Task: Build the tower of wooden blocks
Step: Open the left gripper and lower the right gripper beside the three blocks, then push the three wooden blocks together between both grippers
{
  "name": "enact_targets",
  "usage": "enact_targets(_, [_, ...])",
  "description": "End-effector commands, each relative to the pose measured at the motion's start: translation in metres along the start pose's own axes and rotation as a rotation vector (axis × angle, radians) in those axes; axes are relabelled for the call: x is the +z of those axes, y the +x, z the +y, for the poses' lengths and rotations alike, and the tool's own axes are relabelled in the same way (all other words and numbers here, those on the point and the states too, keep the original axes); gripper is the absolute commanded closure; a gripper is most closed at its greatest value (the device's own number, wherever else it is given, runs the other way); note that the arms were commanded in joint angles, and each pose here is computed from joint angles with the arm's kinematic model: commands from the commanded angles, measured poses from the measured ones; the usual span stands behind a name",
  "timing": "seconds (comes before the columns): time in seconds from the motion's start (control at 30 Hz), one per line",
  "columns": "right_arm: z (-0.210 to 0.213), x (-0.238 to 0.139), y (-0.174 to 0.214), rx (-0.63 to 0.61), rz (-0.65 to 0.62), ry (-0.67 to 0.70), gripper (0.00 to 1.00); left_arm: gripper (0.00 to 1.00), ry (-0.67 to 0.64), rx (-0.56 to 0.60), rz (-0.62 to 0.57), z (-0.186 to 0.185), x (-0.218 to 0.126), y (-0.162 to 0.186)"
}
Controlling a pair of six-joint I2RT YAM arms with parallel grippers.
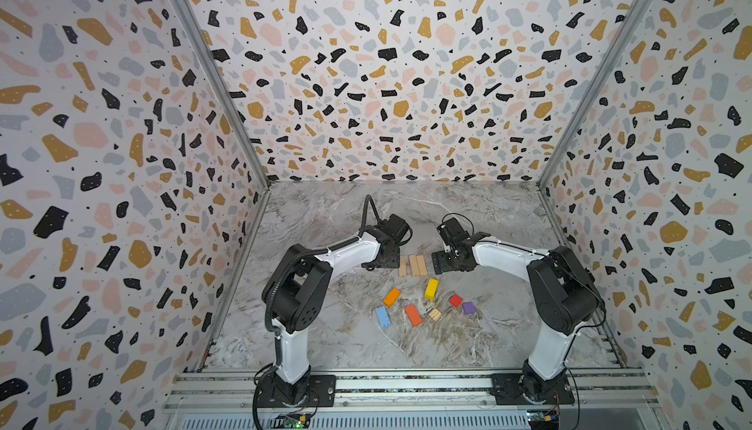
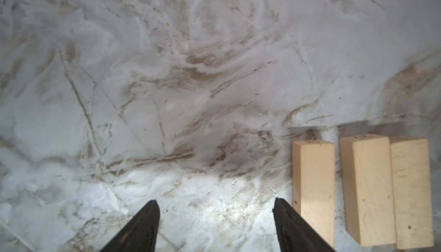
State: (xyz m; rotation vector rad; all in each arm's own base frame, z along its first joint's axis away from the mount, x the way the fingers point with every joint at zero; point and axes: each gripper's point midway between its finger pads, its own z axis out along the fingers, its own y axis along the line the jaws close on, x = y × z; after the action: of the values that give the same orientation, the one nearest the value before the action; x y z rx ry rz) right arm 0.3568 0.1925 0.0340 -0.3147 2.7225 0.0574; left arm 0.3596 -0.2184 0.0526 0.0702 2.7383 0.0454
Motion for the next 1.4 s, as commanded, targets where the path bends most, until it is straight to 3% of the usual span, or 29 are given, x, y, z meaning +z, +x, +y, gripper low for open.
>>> enact_targets(0.0, [0.002,-0.008,-0.018,0.005,-0.046,-0.003,0.13,0.18,-0.022,0.041,-0.028,0.004,-0.006,-0.006])
enact_targets(0.5, [0.015,-0.002,-0.016,-0.011,-0.034,-0.012,0.13,0.14,0.046,0.044,0.044,-0.013,0.021,0.012])
enact_targets(1.37, [0.029,-0.001,-0.014,-0.030,-0.030,-0.030,0.13,0.14,0.112,-0.013,0.063,-0.026,0.032,0.020])
